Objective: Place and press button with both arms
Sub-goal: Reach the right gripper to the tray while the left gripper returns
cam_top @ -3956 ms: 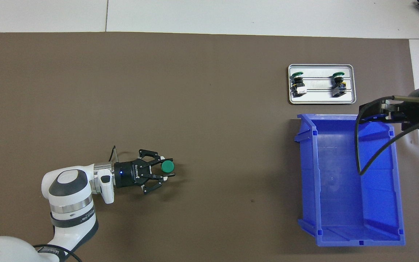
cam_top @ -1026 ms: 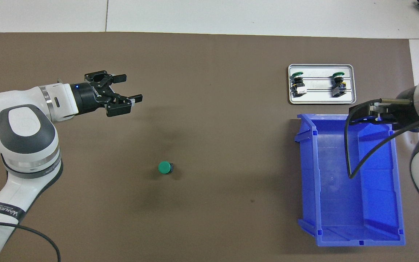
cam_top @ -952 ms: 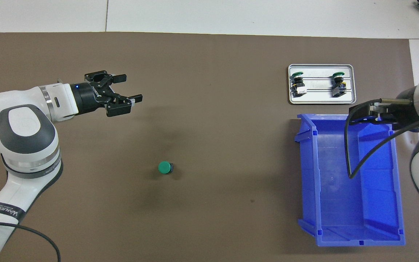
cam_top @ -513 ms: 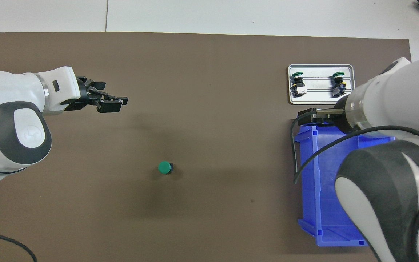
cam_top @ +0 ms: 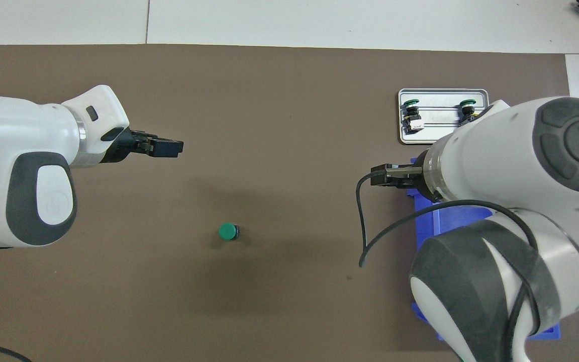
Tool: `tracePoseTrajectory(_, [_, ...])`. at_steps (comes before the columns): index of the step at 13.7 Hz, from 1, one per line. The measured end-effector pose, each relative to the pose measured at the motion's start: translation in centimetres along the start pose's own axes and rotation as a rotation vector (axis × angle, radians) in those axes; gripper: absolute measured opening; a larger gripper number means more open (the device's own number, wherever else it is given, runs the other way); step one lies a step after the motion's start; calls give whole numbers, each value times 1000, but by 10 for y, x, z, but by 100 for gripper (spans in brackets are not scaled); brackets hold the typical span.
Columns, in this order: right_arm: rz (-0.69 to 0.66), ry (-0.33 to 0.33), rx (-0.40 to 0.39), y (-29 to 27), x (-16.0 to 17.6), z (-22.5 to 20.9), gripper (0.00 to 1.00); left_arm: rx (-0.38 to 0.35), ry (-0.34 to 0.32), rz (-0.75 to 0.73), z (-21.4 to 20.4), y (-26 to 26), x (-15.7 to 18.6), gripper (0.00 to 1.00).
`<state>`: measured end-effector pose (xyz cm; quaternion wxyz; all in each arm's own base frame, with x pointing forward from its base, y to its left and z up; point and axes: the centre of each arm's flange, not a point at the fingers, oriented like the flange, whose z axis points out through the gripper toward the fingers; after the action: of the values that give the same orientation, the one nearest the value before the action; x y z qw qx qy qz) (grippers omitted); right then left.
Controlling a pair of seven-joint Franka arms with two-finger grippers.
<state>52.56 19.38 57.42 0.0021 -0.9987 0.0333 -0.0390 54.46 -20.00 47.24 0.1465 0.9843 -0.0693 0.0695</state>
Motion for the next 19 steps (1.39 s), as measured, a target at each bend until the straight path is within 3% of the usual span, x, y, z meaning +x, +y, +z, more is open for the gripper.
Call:
tracePoseTrajectory(2, [11,-1,-1,6,2,0,97,6,-31,-59,13,25,-15,96])
tracePoseTrajectory(7, [16,-3,-2,8,3,1,97,72,-164,-61,26,39,-50,33])
tracePoseTrajectory(9, [17,-6,-4,9,3,1,97,95,-180,-76,27,44,-59,8])
tracePoseTrajectory(10, [18,-6,-4,10,3,1,97,112,-181,-92,30,51,-64,1])
tracePoseTrajectory(19, [27,-8,-5,14,5,2,97,139,-141,-202,60,64,-81,1])
